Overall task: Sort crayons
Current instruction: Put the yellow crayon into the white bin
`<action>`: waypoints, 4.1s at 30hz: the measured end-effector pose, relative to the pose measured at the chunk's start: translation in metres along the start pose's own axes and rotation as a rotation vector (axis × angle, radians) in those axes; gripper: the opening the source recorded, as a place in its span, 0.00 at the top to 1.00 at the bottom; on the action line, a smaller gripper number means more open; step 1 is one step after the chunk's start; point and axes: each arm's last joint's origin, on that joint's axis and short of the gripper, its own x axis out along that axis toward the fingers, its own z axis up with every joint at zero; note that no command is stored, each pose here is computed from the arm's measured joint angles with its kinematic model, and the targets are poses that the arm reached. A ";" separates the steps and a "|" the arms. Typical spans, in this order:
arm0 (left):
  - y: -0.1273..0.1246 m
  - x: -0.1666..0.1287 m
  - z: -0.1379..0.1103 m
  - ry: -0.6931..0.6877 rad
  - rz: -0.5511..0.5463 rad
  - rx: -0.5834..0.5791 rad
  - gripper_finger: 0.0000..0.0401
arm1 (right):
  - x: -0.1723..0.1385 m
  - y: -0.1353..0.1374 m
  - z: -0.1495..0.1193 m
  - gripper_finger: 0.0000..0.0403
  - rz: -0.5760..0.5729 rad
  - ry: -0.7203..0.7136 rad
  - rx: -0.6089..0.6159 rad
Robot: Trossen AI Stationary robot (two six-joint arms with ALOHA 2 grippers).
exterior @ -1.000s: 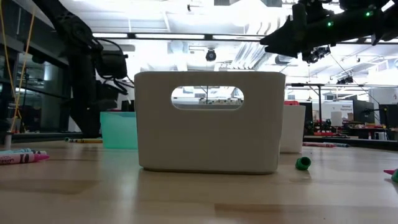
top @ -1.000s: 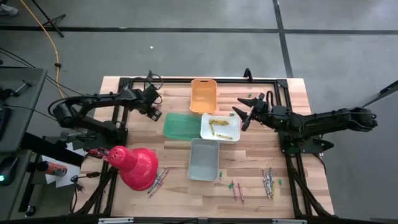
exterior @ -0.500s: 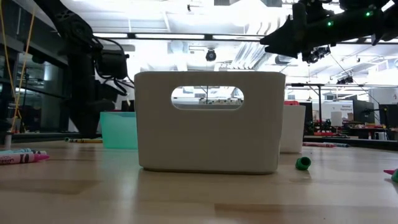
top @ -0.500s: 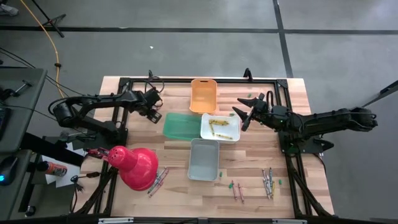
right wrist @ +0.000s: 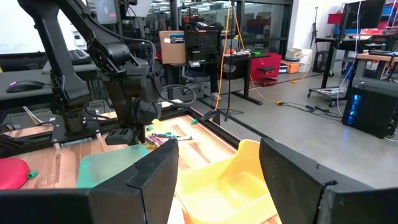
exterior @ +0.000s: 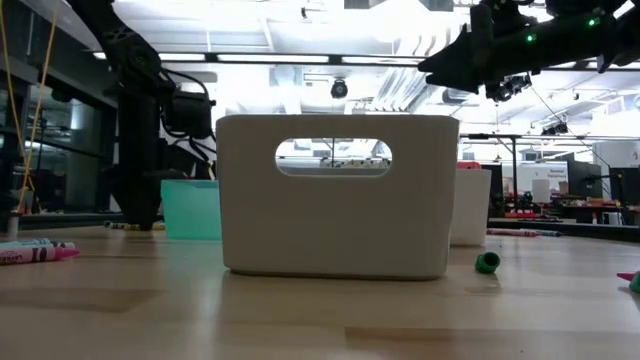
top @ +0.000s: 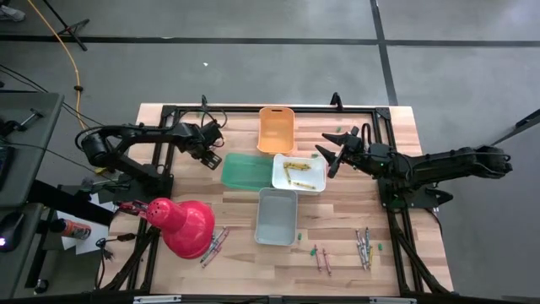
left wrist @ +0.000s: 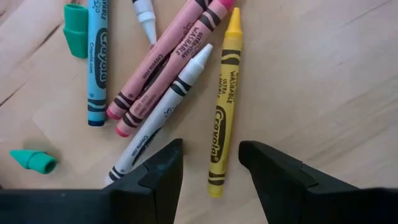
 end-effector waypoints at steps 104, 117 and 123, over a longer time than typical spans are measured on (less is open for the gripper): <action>-0.169 -0.120 0.041 -1.123 -0.633 0.749 0.53 | 0.005 0.010 -0.002 0.45 0.247 -0.003 0.064; -0.090 -0.134 -0.019 -1.526 -0.772 0.536 0.53 | 0.006 0.006 -0.003 0.45 0.129 0.014 0.093; -0.077 -0.141 -0.030 -1.485 -0.783 0.524 0.54 | 0.011 0.009 0.008 0.45 0.103 0.097 0.072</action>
